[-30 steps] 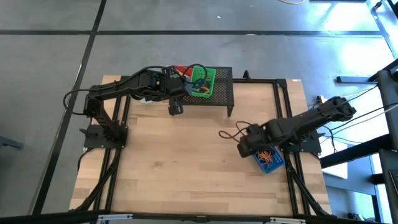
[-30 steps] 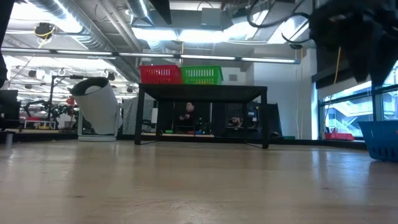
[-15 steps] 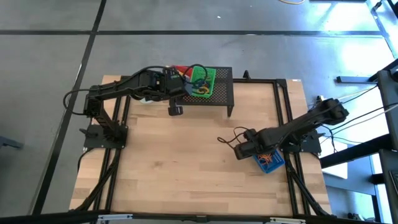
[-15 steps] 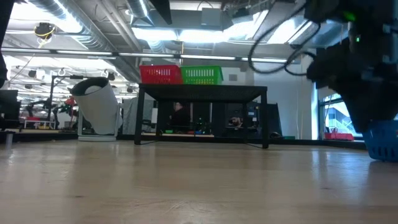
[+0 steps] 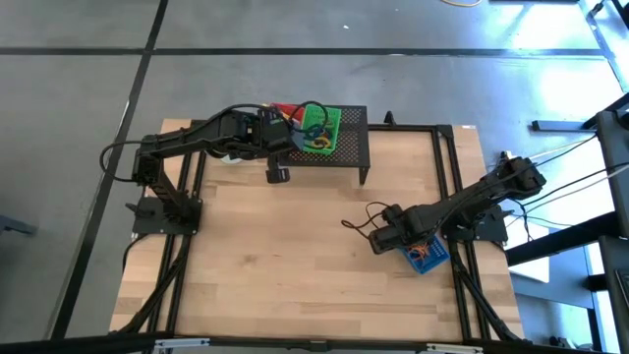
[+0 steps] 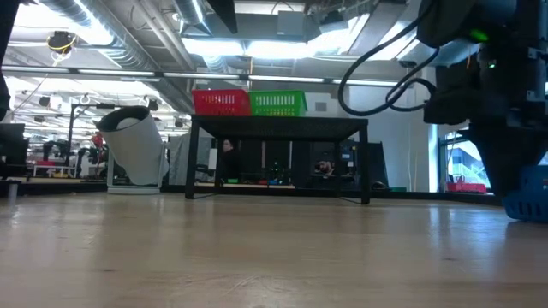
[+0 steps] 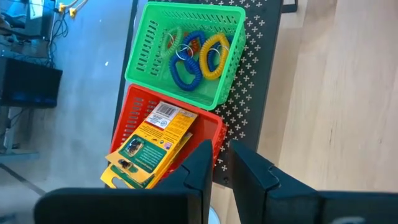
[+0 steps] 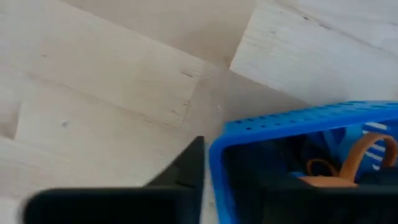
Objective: Pick & Place Office Desk Supplies
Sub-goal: Put the blue bin on the shelf
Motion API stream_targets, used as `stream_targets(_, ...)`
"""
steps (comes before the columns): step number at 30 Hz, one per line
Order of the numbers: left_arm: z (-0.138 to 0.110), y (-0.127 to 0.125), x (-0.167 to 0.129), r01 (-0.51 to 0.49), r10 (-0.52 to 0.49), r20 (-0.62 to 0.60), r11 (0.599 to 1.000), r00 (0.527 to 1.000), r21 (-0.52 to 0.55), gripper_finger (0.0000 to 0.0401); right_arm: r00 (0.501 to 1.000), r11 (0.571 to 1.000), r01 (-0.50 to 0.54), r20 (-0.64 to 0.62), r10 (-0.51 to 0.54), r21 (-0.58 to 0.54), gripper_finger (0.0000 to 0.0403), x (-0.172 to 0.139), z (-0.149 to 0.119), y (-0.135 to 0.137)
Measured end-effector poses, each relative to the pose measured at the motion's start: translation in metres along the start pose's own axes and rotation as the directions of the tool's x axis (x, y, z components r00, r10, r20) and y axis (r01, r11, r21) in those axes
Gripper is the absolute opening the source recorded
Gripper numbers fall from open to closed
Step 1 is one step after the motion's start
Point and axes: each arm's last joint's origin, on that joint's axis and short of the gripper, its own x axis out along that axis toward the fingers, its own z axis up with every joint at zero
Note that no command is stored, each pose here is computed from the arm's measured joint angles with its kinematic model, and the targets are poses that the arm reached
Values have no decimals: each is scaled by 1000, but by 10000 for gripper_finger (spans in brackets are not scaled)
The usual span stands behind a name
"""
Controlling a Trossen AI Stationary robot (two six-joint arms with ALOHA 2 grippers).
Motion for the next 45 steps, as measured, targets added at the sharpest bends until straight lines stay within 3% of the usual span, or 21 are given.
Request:
stream_targets(3, 0, 0, 0, 0, 0, 0, 1000, 1000, -7, 44, 1000, 998, 6, 11, -6, -57, 17, 0, 0, -1)
stream_targets(7, 0, 0, 0, 0, 0, 0, 1000, 1000, -8, 43, 1000, 984, 1, -19, -5, -179, 20, 0, 0, -1)
stream_targets(10, 0, 0, 0, 0, 0, 0, 1000, 1000, -8, 43, 999, 923, -18, -41, 2, -384, 12, -2, -1, -1)
stream_targets(11, 0, 0, 0, 0, 0, 0, 1000, 1000, -8, 43, 999, 883, -27, -50, 4, -469, 8, -2, -1, 0)
stream_targets(13, 0, 0, 0, 0, 0, 0, 1000, 1000, -8, 43, 999, 754, -50, -49, 24, -654, 7, -6, -1, 3)
stream_targets(17, 0, 0, 0, 0, 0, 0, 1000, 1000, -17, 43, 992, 395, -70, -23, 122, -916, 10, -15, 0, 17)
stream_targets(19, 0, 0, 0, 0, 0, 0, 1000, 1000, -25, 43, 984, 254, -43, 3, 180, -966, 10, -20, 2, 24)
stream_targets(21, 0, 0, 0, 5, -5, 0, 999, 1000, -33, 42, 971, 154, -11, 26, 236, -988, 10, -22, 5, 30)
stream_targets(24, 0, 0, 0, 9, -9, 1, 999, 1000, -45, 43, 961, 46, 15, 27, 274, -999, 12, -23, 7, 34)
stream_targets(27, 0, -1, 0, 35, -35, 4, 998, 999, -45, 43, 960, -23, -11, -17, 278, -1000, 22, -23, 6, 34)
stream_targets(31, 0, -1, 0, 43, -43, 5, 998, 999, -45, 42, 960, -36, -15, -25, 278, -999, 44, -23, 6, 34)
stream_targets(33, 0, -1, 0, 43, -43, 5, 998, 999, -44, 43, 960, 4, -28, -26, 278, -1000, 58, -23, 6, 34)
stream_targets(36, 0, -1, 0, 43, -43, 5, 998, 999, -43, 42, 960, 120, -100, -65, 271, -988, 86, -23, 6, 33)
stream_targets(43, 0, -1, 0, 38, -38, 4, 999, 999, -37, 43, 946, 471, -291, -178, 270, -833, 169, -24, 3, 33)
stream_targets(45, 0, -1, 0, 32, -32, 3, 999, 999, -25, 43, 941, 528, -316, -191, 279, -789, 186, -31, 3, 34)
